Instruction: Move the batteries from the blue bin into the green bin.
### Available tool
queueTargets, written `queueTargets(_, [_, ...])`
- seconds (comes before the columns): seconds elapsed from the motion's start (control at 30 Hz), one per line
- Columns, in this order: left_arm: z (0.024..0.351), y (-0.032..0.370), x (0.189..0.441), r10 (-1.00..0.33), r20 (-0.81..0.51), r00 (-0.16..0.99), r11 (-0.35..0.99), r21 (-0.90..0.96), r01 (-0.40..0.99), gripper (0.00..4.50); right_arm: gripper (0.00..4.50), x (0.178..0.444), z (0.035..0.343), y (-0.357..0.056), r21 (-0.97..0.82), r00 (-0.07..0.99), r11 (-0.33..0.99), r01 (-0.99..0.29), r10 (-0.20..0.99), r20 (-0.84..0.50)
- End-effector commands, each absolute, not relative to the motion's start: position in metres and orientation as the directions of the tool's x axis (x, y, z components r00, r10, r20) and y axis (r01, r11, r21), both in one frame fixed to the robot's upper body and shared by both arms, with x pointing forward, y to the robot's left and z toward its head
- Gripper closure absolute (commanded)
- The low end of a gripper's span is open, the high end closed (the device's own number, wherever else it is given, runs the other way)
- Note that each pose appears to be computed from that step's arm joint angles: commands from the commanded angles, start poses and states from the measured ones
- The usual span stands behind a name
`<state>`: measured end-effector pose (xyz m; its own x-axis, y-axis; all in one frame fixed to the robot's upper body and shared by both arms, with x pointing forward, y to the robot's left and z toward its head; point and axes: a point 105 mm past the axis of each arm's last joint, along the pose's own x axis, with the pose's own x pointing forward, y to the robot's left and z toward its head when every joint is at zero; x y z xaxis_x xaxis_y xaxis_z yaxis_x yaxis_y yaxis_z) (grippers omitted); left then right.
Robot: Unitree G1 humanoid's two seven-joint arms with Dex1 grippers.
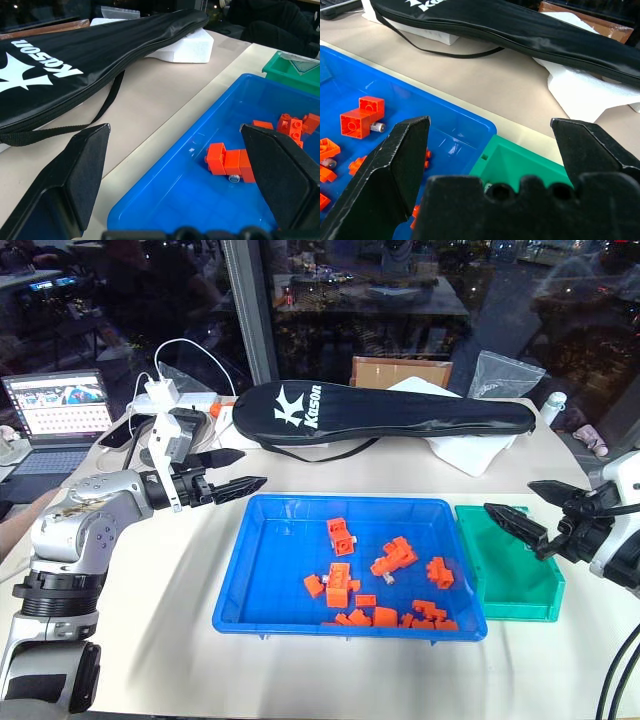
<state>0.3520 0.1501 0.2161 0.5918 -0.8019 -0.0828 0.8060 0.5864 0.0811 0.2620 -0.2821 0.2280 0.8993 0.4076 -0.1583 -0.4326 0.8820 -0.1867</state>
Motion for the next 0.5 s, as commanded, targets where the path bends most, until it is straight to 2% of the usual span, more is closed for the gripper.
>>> queueTargets(0.03, [0.242, 0.144, 0.354, -0.829, -0.046, 0.558, 0.548, 0.135, 0.825, 0.00, 0.04, 0.262, 0.246, -0.275, -0.253, 0.891, 0.855, -0.453, 0.429, -0.146])
queueTargets(0.17, [0.259, 0.115, 0.336, -0.933, -0.130, 0.335, 0.305, 0.207, 0.929, 0.00, 0.04, 0.264, 0.253, -0.229, -0.324, 0.760, 0.688, -0.650, 0.582, -0.289])
queueTargets(0.23, [0.253, 0.112, 0.332, -0.937, -0.197, 0.289, 0.248, 0.209, 0.946, 0.00, 0.04, 0.264, 0.246, -0.213, -0.327, 0.696, 0.615, -0.718, 0.612, -0.376])
queueTargets(0.3, [0.235, 0.114, 0.324, -0.916, -0.329, 0.229, 0.158, 0.227, 0.961, 0.00, 0.04, 0.261, 0.229, -0.192, -0.335, 0.598, 0.497, -0.801, 0.630, -0.496])
queueTargets(0.37, [0.219, 0.118, 0.319, -0.886, -0.417, 0.200, 0.108, 0.234, 0.966, 0.00, 0.04, 0.263, 0.218, -0.179, -0.315, 0.543, 0.444, -0.839, 0.641, -0.542])
queueTargets(0.5, [0.203, 0.123, 0.315, -0.859, -0.477, 0.187, 0.077, 0.240, 0.968, 0.00, 0.04, 0.271, 0.194, -0.164, -0.316, 0.470, 0.349, -0.883, 0.631, -0.617])
